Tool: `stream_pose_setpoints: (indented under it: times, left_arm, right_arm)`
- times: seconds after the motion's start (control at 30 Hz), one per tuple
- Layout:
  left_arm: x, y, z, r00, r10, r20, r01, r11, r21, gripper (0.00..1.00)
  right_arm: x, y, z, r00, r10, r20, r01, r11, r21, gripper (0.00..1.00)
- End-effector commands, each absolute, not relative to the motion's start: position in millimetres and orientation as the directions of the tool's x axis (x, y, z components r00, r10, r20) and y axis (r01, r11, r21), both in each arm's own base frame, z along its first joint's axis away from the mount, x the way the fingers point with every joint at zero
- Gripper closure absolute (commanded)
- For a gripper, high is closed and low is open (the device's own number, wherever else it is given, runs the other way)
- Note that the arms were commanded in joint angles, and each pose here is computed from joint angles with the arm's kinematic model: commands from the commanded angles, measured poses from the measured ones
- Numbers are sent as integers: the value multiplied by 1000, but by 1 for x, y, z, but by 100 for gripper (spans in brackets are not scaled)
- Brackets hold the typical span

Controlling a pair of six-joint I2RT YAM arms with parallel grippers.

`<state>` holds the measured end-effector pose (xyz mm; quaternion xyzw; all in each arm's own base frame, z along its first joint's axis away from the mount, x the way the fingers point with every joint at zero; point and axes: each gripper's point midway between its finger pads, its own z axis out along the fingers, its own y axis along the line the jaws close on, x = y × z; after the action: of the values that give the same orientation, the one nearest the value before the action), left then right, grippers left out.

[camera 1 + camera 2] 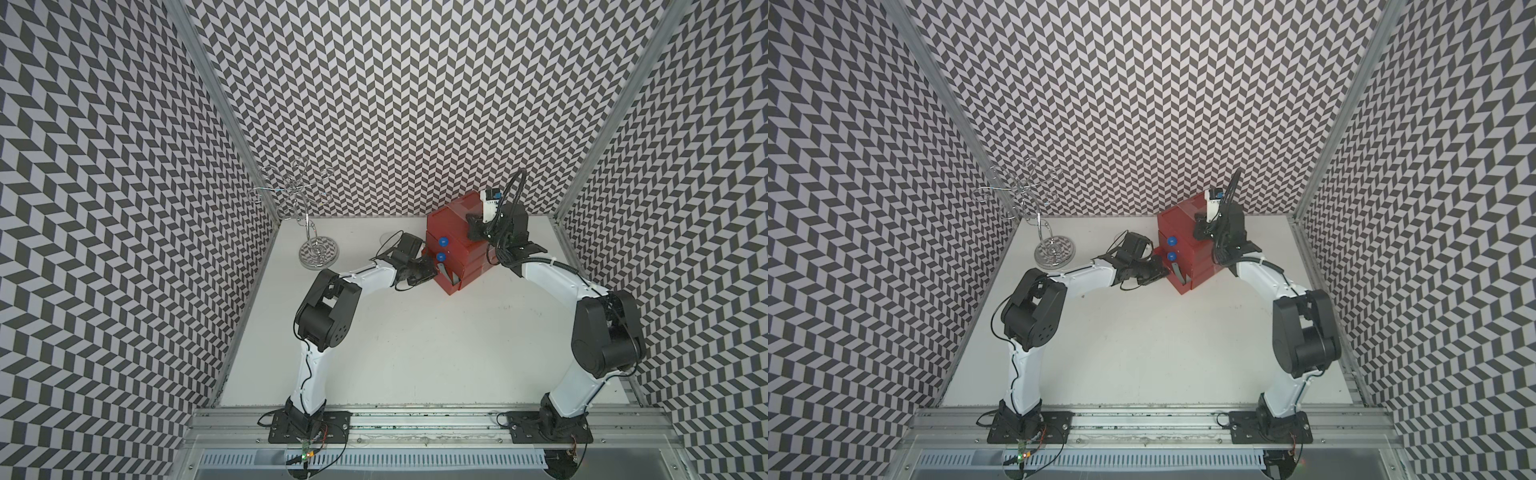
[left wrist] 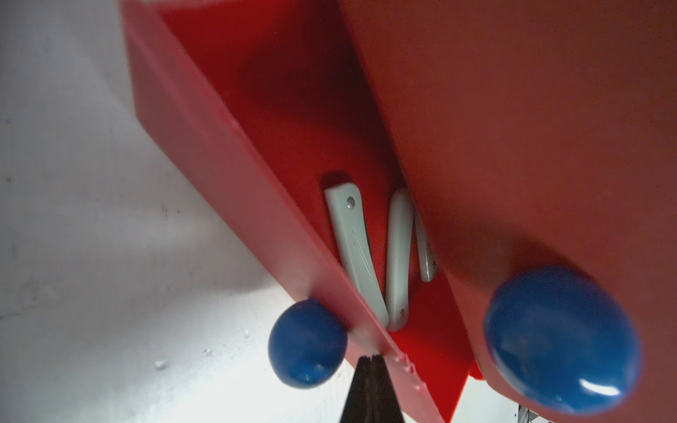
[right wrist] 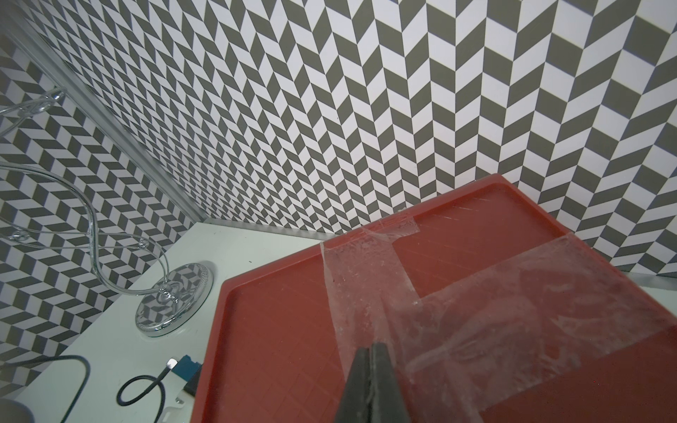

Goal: Place the fruit knives into the drawer by color
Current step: Close the drawer in the storage box.

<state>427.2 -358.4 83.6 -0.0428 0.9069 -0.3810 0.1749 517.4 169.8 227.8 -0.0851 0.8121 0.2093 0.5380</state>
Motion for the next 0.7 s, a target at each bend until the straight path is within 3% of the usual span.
stream_pose_setpoints:
  times: [0.0, 0.67]
  left_arm:
    - [433, -370, 88, -933, -209, -293, 78, 677, -732, 100]
    - [436, -395, 93, -938, -199, -283, 112, 600, -792, 100]
  right_arm:
    - [402, 151, -10, -946, -12, -323, -120, 941, 316, 100]
    - [402, 151, -10, -946, -12, -323, -120, 941, 317, 100]
